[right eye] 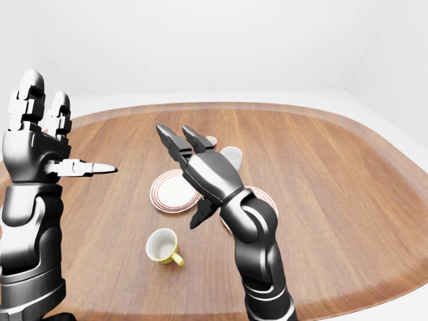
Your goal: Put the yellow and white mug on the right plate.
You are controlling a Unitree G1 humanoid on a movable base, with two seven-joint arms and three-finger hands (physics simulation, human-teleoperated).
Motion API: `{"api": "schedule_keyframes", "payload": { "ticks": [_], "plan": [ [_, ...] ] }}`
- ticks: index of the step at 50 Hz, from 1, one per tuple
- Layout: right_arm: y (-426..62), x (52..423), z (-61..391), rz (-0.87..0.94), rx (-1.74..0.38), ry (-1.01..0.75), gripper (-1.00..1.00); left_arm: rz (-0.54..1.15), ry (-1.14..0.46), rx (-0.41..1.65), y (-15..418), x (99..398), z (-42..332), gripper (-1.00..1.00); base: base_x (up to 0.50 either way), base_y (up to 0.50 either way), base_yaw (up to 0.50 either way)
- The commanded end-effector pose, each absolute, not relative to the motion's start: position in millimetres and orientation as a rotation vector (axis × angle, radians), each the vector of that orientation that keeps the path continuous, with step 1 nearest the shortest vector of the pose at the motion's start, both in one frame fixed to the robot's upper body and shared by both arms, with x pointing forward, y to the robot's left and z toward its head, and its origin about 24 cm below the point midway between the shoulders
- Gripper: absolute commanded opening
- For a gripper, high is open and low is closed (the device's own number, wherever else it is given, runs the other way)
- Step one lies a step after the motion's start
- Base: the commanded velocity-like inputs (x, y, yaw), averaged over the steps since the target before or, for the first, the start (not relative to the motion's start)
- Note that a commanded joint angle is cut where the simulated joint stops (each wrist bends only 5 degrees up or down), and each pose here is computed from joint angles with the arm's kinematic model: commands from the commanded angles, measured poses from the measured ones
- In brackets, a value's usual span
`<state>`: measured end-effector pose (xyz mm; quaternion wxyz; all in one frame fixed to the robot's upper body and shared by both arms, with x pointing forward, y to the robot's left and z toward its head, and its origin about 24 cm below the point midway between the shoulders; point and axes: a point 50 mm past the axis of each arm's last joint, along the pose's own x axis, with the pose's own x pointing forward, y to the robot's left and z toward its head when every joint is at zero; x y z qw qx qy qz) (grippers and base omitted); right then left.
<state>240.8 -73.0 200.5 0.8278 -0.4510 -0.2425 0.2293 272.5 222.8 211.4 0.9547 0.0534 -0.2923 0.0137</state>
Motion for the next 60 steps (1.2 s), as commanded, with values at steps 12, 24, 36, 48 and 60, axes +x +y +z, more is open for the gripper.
{"api": "schedule_keyframes", "payload": {
  "ticks": [12,24,36,48,60],
  "plan": [
    [-61.5,239.1,184.5,0.496,-0.999,-0.439,1.00,0.047,-0.579,0.106,230.3,275.3,210.8,1.00,0.00,0.00,0.00],
    [-50.5,242.1,180.0,0.527,-1.014,-0.423,1.00,0.061,-0.528,0.117,239.6,277.2,200.9,1.00,0.00,0.00,0.00],
    [-39.0,231.9,175.8,0.553,-1.012,-0.425,1.00,0.087,-0.433,0.122,252.9,283.0,182.2,1.00,0.00,0.00,0.00],
    [-30.1,221.5,181.5,0.556,-1.010,-0.466,1.00,0.126,-0.360,0.116,269.8,288.4,170.0,1.00,0.00,0.00,0.00],
    [-27.0,217.1,183.3,0.556,-1.013,-0.481,1.00,0.169,-0.365,0.107,286.7,290.2,177.1,1.00,0.00,0.00,0.00]
  ]
}}
